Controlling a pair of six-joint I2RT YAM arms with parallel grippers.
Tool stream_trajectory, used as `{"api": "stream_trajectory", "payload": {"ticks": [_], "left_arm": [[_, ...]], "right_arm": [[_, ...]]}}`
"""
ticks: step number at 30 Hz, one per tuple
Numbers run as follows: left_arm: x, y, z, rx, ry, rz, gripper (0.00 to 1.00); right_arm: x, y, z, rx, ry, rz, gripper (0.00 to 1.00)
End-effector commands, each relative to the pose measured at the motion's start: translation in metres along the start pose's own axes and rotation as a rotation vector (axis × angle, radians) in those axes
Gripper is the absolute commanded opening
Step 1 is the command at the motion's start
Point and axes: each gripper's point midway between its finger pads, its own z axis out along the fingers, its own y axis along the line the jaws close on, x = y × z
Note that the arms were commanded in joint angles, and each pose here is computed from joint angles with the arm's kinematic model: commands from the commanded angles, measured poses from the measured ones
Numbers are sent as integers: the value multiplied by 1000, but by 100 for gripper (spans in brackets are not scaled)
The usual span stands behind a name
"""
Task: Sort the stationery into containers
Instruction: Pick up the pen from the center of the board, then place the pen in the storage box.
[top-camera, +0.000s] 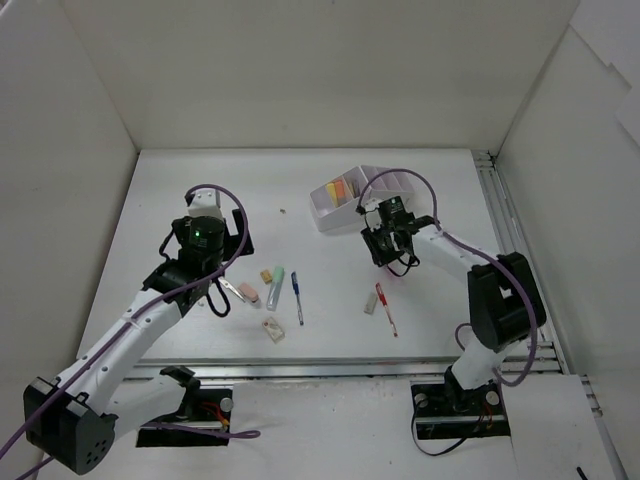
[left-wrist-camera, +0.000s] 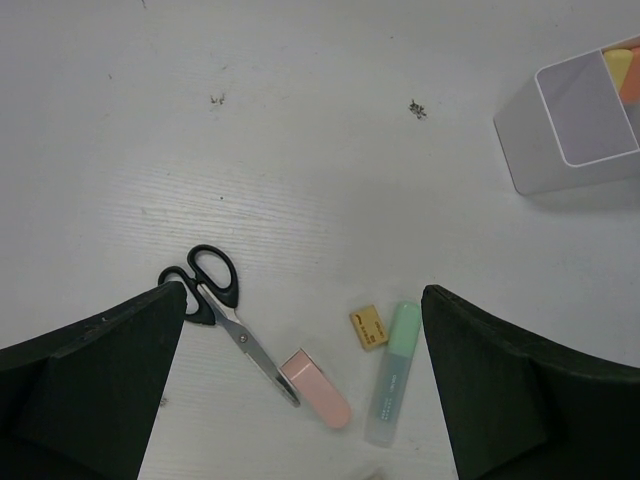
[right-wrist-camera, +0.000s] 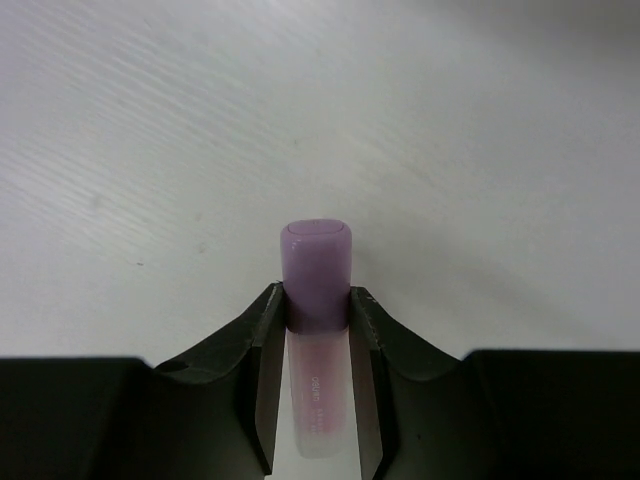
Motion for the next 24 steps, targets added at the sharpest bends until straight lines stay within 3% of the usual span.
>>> {"api": "stream_trajectory", "payload": {"ticks": [1, 9, 15, 24], "left_arm": [[-20, -9, 4, 33, -39, -49, 99], [4, -5, 15, 21, 42, -48, 99], [19, 5, 16, -6, 69, -76, 99], [32, 10, 21, -11, 114, -59, 99]], "right_arm": [[-89, 16, -66, -42, -379, -123, 0], [-217, 24, -153, -29, -994, -223, 0], [-287, 18, -145, -39, -1155, -158, 0], [-322, 4, -79, 4, -1138, -139, 0]]}}
